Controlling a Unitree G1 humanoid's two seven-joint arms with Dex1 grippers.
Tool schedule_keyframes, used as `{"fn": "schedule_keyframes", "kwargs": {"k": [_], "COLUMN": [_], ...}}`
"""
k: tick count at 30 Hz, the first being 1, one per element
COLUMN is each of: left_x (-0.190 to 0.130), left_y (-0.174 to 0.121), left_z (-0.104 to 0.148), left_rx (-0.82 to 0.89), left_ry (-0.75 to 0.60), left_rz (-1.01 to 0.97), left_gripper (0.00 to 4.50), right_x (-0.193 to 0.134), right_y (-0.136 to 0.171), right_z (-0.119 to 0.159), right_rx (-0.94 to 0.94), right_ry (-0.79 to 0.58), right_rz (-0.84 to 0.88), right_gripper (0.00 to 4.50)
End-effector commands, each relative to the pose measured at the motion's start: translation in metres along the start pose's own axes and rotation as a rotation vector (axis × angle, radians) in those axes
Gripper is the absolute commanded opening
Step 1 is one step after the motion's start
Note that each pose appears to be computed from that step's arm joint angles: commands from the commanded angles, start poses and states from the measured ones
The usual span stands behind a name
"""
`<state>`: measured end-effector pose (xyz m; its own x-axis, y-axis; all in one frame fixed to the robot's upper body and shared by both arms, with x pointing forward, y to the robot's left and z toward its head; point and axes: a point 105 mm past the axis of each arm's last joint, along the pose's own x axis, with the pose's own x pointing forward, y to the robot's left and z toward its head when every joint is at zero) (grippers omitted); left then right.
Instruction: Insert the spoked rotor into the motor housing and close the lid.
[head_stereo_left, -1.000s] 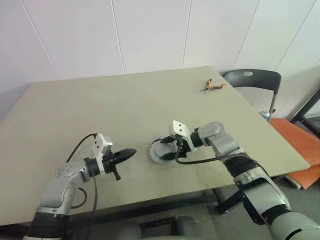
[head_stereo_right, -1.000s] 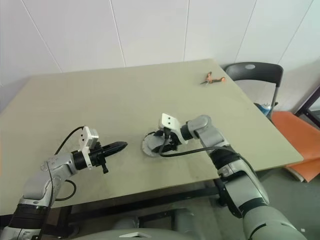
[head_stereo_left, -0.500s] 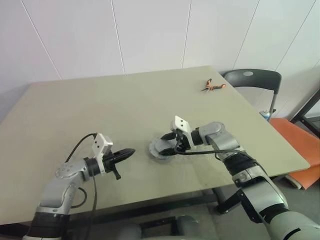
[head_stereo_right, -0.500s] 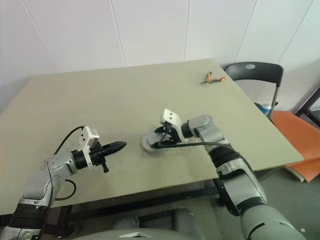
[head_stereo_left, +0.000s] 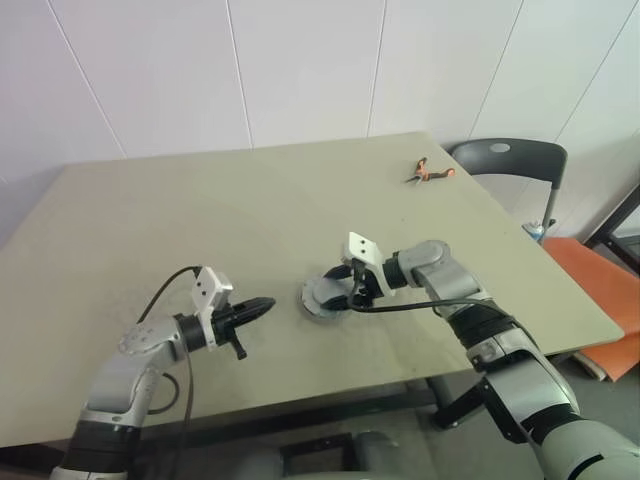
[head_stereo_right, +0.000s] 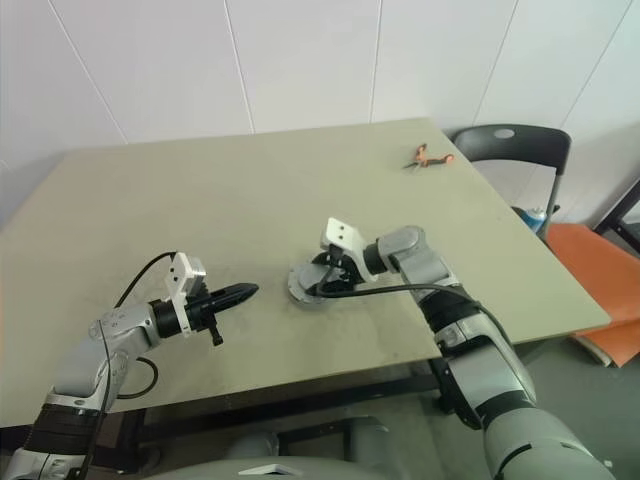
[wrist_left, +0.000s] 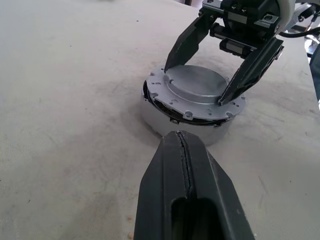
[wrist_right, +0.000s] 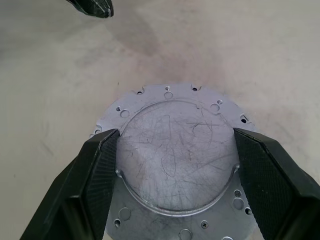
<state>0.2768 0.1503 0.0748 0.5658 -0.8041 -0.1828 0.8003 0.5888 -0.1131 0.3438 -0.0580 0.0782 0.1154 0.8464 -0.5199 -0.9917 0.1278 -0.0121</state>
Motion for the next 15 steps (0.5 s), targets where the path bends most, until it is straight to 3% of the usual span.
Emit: {"fn": "schedule_keyframes", "kwargs": {"k": [1, 7, 15], "left_x": [0.0007, 0.0008, -0.0002], "left_y": [0.0021, 0.0008, 0.0014], "left_z": [0.0104, 0.0084, 0.0079], "left_rx": [0.036, 0.032, 0.032], "left_ry": [-0.031, -0.031, -0.035], "left_rz": [0.001, 0.002, 0.008], "left_gripper": [0.0, 0.0, 0.0], "right_x": [-0.0051, -0.0047, -0.005], "right_y": [-0.0066, -0.0109, -0.0116], "right_z": [0.0137, 0.0195, 0.0102], "right_rx": [-0.057, -0.039, -0.051], "right_ry": [-0.018, -0.051, 0.017], "right_rz": [-0.04, -0.064, -0.059], "right_gripper": [3.19, 3.19, 3.19]}}
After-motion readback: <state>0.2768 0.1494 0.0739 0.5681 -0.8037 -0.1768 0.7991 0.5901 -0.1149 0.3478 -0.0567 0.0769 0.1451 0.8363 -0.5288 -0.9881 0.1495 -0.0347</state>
